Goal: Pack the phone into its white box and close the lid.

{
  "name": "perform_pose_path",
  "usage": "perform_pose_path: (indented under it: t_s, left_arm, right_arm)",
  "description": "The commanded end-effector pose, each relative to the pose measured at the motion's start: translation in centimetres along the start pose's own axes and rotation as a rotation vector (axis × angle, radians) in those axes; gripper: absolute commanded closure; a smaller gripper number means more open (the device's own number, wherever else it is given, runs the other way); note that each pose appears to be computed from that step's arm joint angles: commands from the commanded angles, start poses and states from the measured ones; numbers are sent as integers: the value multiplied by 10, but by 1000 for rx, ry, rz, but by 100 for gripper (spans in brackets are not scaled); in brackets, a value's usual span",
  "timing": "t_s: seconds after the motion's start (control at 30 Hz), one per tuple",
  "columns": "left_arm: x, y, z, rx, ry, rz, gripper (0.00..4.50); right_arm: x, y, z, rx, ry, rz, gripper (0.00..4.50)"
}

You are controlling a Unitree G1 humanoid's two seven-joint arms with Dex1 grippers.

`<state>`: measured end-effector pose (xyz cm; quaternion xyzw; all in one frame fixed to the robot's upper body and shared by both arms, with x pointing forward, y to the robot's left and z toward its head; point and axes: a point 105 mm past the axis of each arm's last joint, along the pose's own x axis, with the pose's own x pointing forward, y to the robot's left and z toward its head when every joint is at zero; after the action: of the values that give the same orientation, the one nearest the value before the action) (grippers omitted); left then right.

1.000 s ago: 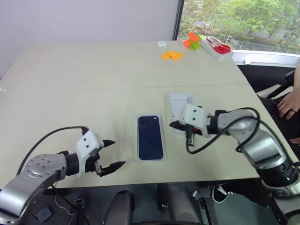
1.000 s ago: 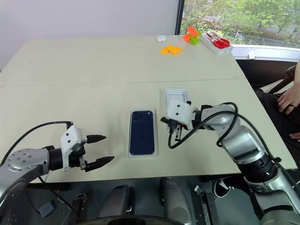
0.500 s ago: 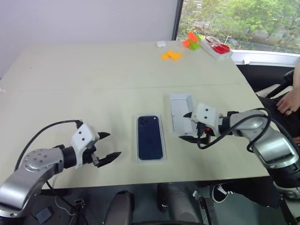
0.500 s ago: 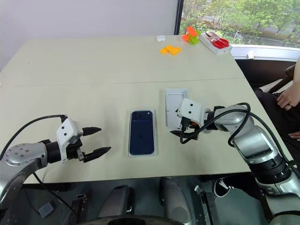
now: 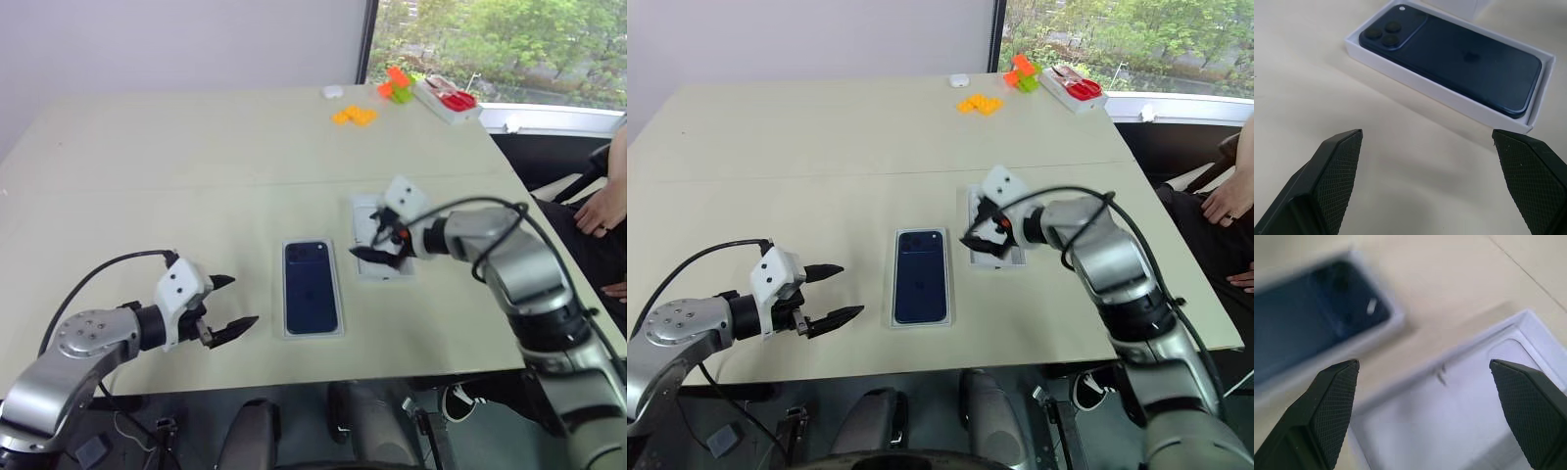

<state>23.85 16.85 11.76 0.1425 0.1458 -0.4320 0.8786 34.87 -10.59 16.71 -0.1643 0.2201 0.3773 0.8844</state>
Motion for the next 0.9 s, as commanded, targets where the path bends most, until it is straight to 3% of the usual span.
perform_pose_path:
  t_s: [0.03,0.23,0.73,0.9]
  left_arm:
    - [0,-2,7,26,-16,0,0]
    - [2,-2,8,27,-22,-2,0]
    - [7,-11,12,47,-37,-78,0]
    - [7,-10,11,49,-36,-71,0]
  right_arm:
    - [-1,-9,1,171,54,-95,5]
    - [9,-6,-9,358,144,-196,5]
    - [39,8,-11,489,179,-321,5]
    - [41,6,-11,466,212,-364,230]
